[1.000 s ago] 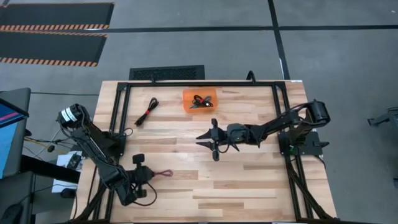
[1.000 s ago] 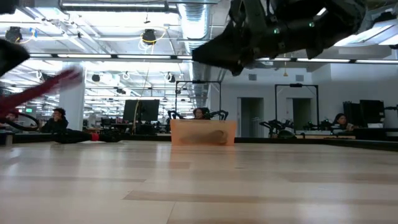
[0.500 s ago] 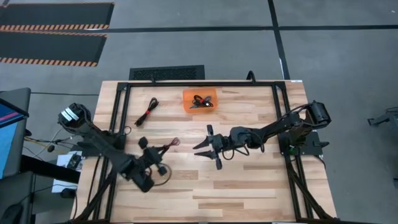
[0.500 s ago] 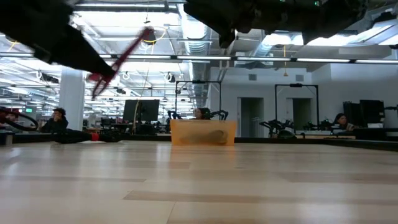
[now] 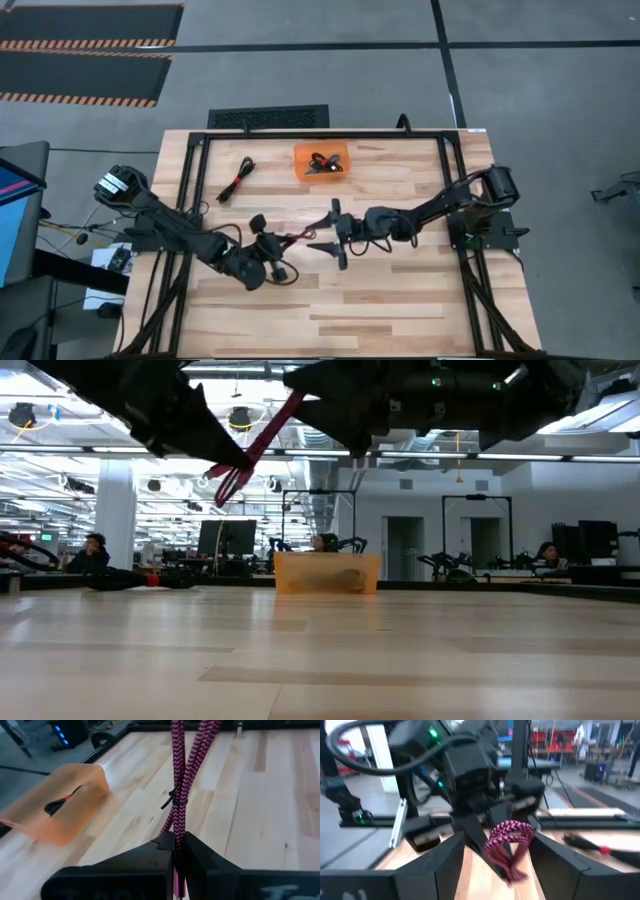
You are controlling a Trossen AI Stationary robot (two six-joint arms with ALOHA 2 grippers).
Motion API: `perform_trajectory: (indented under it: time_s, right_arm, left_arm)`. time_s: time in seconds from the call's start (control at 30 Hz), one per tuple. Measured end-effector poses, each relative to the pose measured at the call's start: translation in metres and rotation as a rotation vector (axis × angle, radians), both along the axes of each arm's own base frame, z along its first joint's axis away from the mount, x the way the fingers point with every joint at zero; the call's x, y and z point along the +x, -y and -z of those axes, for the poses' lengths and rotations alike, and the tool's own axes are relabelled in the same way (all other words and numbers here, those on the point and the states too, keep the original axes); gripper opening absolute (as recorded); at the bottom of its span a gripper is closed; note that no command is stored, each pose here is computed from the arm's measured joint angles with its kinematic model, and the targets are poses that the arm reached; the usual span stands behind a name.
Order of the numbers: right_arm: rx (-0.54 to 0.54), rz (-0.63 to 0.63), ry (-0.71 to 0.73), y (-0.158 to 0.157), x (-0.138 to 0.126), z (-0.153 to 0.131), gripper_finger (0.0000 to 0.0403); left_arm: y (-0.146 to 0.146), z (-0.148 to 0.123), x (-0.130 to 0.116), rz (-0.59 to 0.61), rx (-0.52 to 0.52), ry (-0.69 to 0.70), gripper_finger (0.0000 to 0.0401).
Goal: Pick and place USB-C Cables
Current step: Put the pink charger cable into the orange bin
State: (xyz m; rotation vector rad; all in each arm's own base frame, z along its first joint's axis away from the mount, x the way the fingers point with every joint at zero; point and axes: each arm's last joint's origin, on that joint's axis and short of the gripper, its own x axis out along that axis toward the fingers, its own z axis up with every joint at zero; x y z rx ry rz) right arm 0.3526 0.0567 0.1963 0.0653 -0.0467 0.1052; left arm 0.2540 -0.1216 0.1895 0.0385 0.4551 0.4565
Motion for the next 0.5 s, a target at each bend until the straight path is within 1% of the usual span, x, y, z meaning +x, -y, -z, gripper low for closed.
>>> perform_trajectory:
  time_s: [0.13, 0.2, 0.27, 0.37, 0.5]
  right_arm:
    - [-0.003, -0.007, 0.008, -0.0013, 0.0027, 0.0002, 0.0237]
    - [-0.003, -0.007, 0.008, -0.0014, 0.0034, -0.0011, 0.0227]
    - [-0.004, -0.008, 0.007, -0.0014, 0.0033, -0.0013, 0.0212]
    - [-0.004, -0.009, 0.01, -0.0016, 0.0043, -0.0031, 0.0175]
    - [-0.008, -0.011, 0.007, -0.0017, 0.0043, -0.0029, 0.0104]
  left_arm:
    - [0.0018, -0.0048, 0.0048, 0.06, -0.01, 0.027, 0.0]
    - [0.0037, -0.0071, 0.0066, 0.101, -0.008, 0.035, 0.0]
    - [0.0043, -0.0091, 0.0077, 0.105, -0.006, 0.054, 0.0]
    - [0.0042, -0.0094, 0.0078, 0.101, -0.002, 0.057, 0.0]
    - [0.0043, -0.0094, 0.0078, 0.103, -0.003, 0.057, 0.0]
